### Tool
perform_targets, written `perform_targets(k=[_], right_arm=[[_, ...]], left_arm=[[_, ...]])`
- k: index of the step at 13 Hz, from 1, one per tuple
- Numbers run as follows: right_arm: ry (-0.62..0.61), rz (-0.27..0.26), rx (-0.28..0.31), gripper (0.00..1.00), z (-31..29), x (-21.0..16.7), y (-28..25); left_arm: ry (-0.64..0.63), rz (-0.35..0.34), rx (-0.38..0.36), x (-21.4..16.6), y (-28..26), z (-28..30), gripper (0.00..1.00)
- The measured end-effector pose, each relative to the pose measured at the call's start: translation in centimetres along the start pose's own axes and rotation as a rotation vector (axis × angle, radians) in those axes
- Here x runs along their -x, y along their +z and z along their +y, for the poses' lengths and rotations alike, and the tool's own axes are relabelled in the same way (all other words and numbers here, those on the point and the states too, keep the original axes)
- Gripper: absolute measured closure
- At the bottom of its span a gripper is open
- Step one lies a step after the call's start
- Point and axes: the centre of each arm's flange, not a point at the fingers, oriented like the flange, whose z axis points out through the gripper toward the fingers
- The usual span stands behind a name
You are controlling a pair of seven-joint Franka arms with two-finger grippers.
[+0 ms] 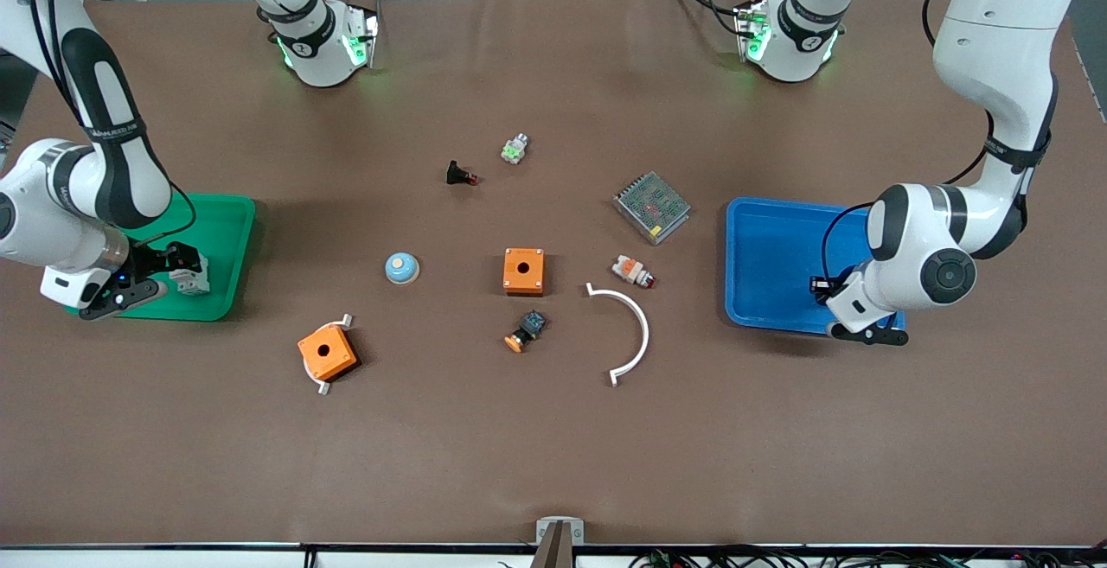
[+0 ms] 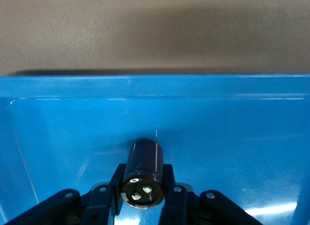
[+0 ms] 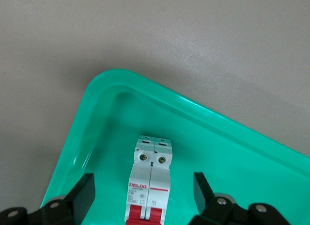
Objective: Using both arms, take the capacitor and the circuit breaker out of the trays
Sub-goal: 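Lift the capacitor with the left gripper toward the white arc clip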
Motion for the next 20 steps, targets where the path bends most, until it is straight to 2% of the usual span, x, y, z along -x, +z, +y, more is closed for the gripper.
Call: perform_targets(k=[3,7,9,11,12,13,16,18,20], right_arm=[[0.011,-0.006,-0.006,0.15,0.5,0.6,0.6],[0.029,-0.026,-0.026,0.17,1.1,1.8,1.9],[0.032,-0.031,-0.031,0.35,1.2,2.1,2.3],[0.031,-0.033,-0.033,0.40,1.1,2.1,2.5],[0.030,-0.033,-0.034,0.54,1.1,2.0,2.5],[0.029,-0.033,-0.034,0.60,1.1,2.0,2.5],[0.022,-0.046,-0.047,0.60,0.7,1.8,1.4],[0.008,-0.047,-0.049,0.60,0.1,1.3,-3.0],[0.002,-0.020,-0.047,0.60,-1.3,1.2,-9.0]], left_arm=[[-0.006,0.059,0.002,-1.5,-2.7,1.9,0.66],[-0.183,0.149,0.035,-3.8,-8.1,11.7,0.66],[-0.285,0.156,0.081,-4.2,-8.7,17.7,0.66],[-0.389,0.152,0.109,-4.9,-8.0,22.3,0.66],[-0.442,0.155,0.123,-5.5,-7.8,24.3,0.66],[-0.485,0.162,0.138,-6.1,-7.7,25.9,0.66],[-0.586,0.203,0.199,-6.9,-8.8,30.9,0.66],[-0.639,0.257,0.267,-6.8,-8.5,34.8,0.66],[-0.679,0.279,0.316,-6.4,-6.2,38.1,0.66]])
